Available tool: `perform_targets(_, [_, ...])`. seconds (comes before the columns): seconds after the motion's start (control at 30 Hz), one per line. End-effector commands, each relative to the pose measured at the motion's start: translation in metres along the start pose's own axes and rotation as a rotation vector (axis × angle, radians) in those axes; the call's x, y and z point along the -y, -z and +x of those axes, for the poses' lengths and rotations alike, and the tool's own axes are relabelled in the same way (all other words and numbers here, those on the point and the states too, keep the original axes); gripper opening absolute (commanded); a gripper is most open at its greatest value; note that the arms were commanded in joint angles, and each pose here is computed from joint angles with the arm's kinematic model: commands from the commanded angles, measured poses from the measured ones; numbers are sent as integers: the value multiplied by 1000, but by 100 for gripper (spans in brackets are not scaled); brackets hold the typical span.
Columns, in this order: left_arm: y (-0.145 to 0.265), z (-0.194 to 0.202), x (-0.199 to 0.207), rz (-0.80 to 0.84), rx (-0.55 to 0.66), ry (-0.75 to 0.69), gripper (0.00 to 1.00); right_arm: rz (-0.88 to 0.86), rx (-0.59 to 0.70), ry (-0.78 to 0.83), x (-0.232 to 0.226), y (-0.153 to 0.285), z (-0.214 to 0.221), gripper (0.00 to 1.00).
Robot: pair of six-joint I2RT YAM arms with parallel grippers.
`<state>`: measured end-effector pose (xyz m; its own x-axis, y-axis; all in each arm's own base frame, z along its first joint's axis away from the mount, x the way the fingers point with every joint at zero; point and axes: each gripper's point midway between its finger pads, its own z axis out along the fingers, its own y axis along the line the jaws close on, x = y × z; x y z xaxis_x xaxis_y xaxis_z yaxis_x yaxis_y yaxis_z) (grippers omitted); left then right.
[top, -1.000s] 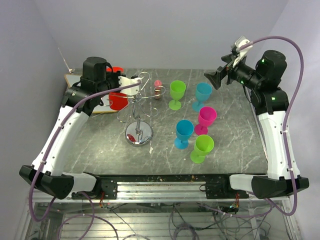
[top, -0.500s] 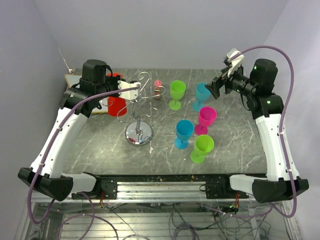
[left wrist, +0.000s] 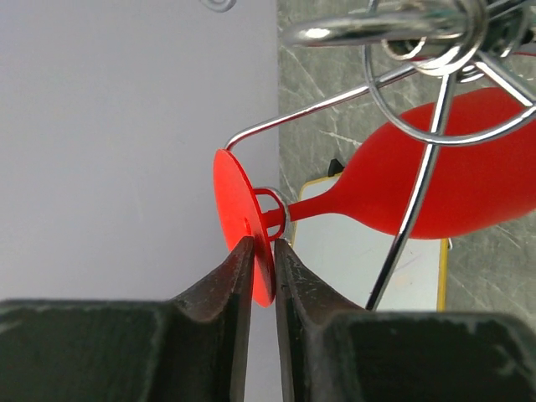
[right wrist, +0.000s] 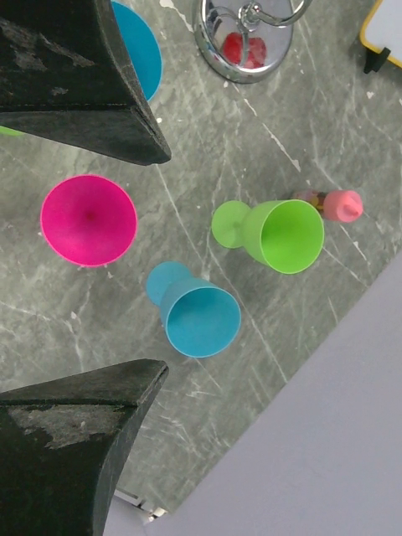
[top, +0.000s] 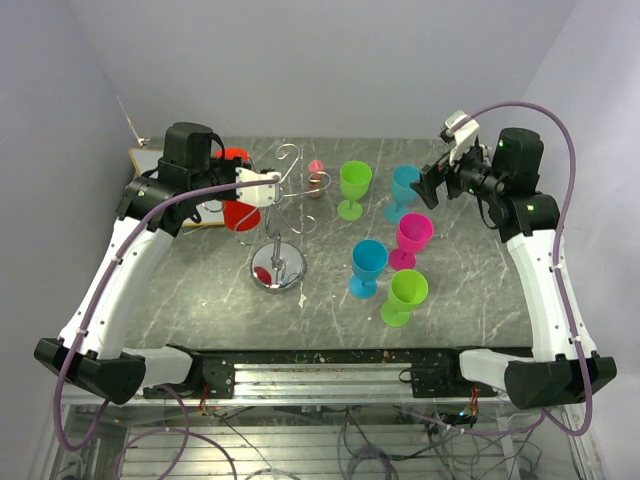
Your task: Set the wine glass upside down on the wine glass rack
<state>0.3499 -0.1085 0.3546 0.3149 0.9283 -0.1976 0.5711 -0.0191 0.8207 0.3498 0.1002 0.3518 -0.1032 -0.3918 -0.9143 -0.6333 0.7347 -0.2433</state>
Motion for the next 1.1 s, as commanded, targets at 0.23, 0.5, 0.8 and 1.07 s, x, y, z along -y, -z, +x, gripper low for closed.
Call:
perform_targets(0.23, [9,-12,15,50,66,8,31,9,-105,-19,-1,-7,40,100])
perform_targets(0.5, [13,-13,15,55,66,12,39,44,-183,-43,3,-9,63,100])
perform_targets(0.8, [23,-11,12,40,53,37,58,69,-269,-73,5,-13,91,100])
perform_targets(1.07, [30,-8,8,21,32,37,63,63,-293,-89,3,-17,101,100])
